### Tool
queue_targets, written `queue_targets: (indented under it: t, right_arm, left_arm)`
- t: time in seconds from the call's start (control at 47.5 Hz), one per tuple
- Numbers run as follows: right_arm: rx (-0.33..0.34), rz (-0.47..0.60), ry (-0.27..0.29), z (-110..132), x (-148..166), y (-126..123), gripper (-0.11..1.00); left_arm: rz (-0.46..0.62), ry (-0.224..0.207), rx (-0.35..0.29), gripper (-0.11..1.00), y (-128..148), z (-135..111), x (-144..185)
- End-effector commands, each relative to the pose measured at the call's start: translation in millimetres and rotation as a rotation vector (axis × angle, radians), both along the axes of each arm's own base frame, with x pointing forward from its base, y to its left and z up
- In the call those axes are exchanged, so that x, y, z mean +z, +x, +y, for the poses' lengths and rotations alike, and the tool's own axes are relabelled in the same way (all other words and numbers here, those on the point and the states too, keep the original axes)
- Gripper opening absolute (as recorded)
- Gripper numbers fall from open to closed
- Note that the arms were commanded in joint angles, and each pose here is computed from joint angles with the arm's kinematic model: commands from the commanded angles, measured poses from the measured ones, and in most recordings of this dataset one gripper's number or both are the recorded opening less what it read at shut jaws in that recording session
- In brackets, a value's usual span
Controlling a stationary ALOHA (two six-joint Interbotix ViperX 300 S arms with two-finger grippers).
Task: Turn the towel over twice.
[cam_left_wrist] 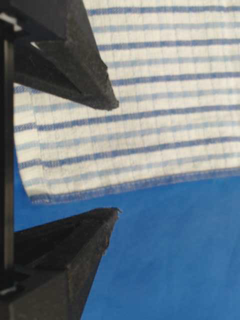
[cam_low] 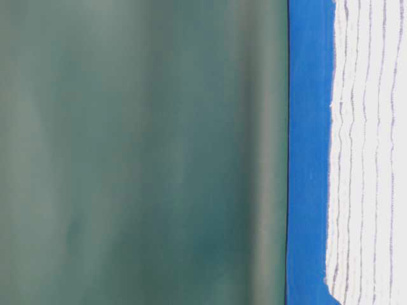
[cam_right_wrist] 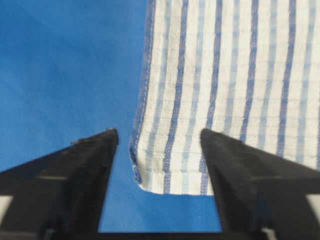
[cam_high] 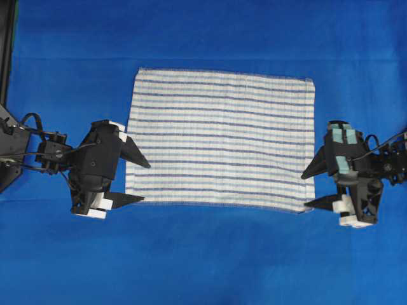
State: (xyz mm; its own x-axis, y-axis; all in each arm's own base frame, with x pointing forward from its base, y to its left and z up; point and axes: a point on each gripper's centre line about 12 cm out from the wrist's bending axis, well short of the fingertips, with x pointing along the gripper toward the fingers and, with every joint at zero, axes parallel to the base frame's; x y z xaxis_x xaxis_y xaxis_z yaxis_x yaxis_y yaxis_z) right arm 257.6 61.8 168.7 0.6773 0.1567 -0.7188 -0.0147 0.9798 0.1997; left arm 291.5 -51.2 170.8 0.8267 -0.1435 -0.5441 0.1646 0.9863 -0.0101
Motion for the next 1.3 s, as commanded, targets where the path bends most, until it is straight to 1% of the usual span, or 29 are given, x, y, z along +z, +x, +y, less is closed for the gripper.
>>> queue_targets:
  t: [0.0,0.042,0.168,0.4,0.526,0.673,0.946,1.009,1.073,1.136,1.262,1.283]
  right_arm:
    - [0.017,-0.07,-0.007,0.0,19.8,0.8,0.63]
    - [0.018,-0.088,-0.013,-1.9,25.1,-0.5,0.61]
    - [0.006,-0.17,-0.037,-13.0,45.0,-6.5,0.62]
    - [-0.07,-0.315,-0.1,-44.2,76.3,-20.4,0.62]
    - [-0.102,-0.393,-0.127,-55.2,93.9,-29.6,0.62]
    - [-0.113,-0.432,-0.149,-60.1,102.5,-34.6,0.62]
    - [-0.119,-0.4,-0.159,-62.5,95.0,-30.4,0.62]
    - [-0.125,-0.394,-0.16,-63.9,93.7,-29.6,0.62]
    - [-0.146,-0.383,-0.165,-68.8,91.5,-28.5,0.62]
    - [-0.19,-0.356,-0.173,-79.5,86.0,-26.4,0.62]
    - [-0.277,-0.282,-0.191,-102.4,70.0,-21.5,0.62]
    - [-0.292,-0.268,-0.193,-106.2,67.0,-20.8,0.62]
  left_arm:
    - [-0.056,-0.007,-0.003,0.73,3.3,-1.1,20.3]
    - [-0.064,-0.007,0.001,0.73,3.0,0.4,24.2]
    - [-0.111,-0.007,0.027,0.73,0.8,9.9,40.5]
    - [-0.213,-0.012,0.103,0.73,-6.6,33.1,69.1]
    - [-0.265,-0.015,0.123,0.73,-13.6,39.1,82.4]
    - [-0.316,-0.018,0.13,0.73,-22.0,41.6,92.1]
    - [-0.318,-0.016,0.131,0.73,-22.5,42.0,91.6]
    - [-0.316,-0.015,0.14,0.73,-22.2,44.5,91.2]
    - [-0.315,-0.012,0.157,0.73,-21.7,49.0,90.6]
    - [-0.308,-0.005,0.19,0.73,-21.6,58.2,88.1]
    - [-0.275,0.034,0.258,0.73,-21.1,79.9,74.0]
    - [-0.269,0.043,0.277,0.73,-20.4,85.9,69.6]
